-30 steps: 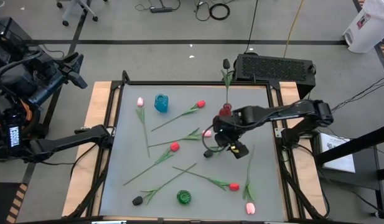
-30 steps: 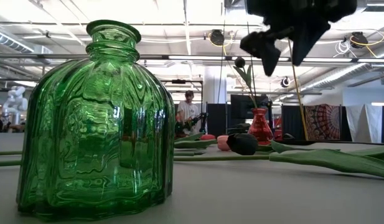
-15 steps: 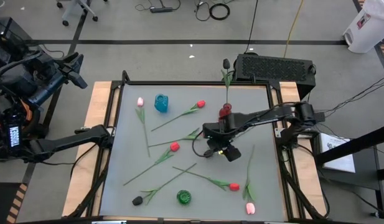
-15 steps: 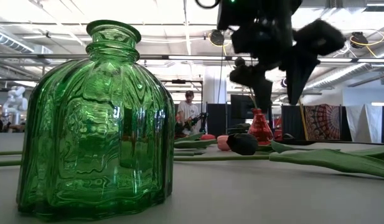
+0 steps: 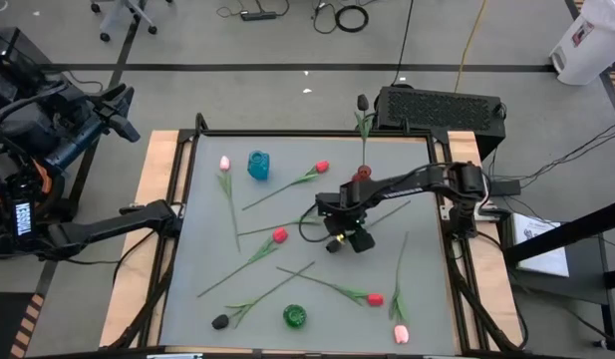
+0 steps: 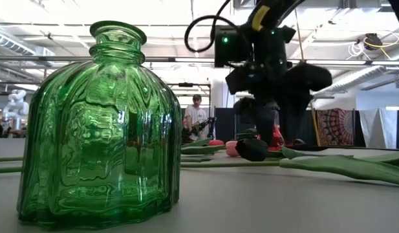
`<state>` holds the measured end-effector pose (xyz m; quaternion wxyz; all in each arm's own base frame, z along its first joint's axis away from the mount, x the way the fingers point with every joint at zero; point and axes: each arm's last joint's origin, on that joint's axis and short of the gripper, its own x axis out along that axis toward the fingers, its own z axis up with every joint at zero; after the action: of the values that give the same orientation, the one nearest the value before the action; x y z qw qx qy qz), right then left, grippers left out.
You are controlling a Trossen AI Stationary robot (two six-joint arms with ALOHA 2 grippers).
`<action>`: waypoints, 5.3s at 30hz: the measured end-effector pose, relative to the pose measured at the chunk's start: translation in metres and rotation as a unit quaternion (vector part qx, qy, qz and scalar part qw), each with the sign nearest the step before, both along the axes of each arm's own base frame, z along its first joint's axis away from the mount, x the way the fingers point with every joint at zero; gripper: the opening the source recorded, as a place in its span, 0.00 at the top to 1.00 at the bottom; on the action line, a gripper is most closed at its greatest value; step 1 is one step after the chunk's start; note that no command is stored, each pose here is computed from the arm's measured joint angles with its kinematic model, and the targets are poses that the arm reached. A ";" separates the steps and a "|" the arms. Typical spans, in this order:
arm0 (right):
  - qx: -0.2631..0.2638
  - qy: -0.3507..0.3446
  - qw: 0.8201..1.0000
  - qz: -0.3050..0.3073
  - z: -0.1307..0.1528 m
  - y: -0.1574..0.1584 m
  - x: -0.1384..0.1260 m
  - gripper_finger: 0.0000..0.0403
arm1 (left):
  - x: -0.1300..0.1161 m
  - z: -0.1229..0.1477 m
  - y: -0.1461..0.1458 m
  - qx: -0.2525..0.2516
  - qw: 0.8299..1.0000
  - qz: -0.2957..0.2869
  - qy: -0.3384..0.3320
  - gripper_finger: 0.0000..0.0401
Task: Sort flowers into vase by color
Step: Put the top black tulip into the red vase
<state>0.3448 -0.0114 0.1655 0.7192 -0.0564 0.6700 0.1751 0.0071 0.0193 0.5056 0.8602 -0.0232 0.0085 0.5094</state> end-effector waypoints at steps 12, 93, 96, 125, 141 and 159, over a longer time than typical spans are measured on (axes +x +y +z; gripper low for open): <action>0.005 0.051 0.999 -0.012 -0.026 -0.002 -0.023 0.38 | 0.000 0.000 0.000 0.000 1.000 0.000 0.000 0.74; -0.026 -0.465 0.875 -0.135 0.183 -0.003 -0.085 0.98 | 0.000 0.000 0.000 0.000 1.000 0.000 0.000 0.74; -0.050 -0.500 0.851 -0.154 0.198 -0.004 -0.098 0.98 | 0.000 0.000 0.000 0.000 1.000 0.000 0.000 0.74; -0.139 -0.632 0.700 -0.301 0.263 -0.019 -0.246 0.98 | 0.000 0.000 0.000 0.000 1.000 0.000 0.000 0.74; -0.082 -0.671 0.645 -0.358 0.212 -0.011 -0.285 0.98 | 0.000 0.000 0.000 0.000 1.000 0.000 0.000 0.74; -0.075 -0.727 0.580 -0.360 0.177 -0.028 -0.229 0.98 | 0.000 0.000 0.000 0.000 1.000 0.000 0.000 0.74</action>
<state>0.1159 -0.0392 0.3428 0.9629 0.0278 -0.1009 -0.2488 0.0070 0.0192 0.5057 0.8603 -0.0231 0.0082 0.5093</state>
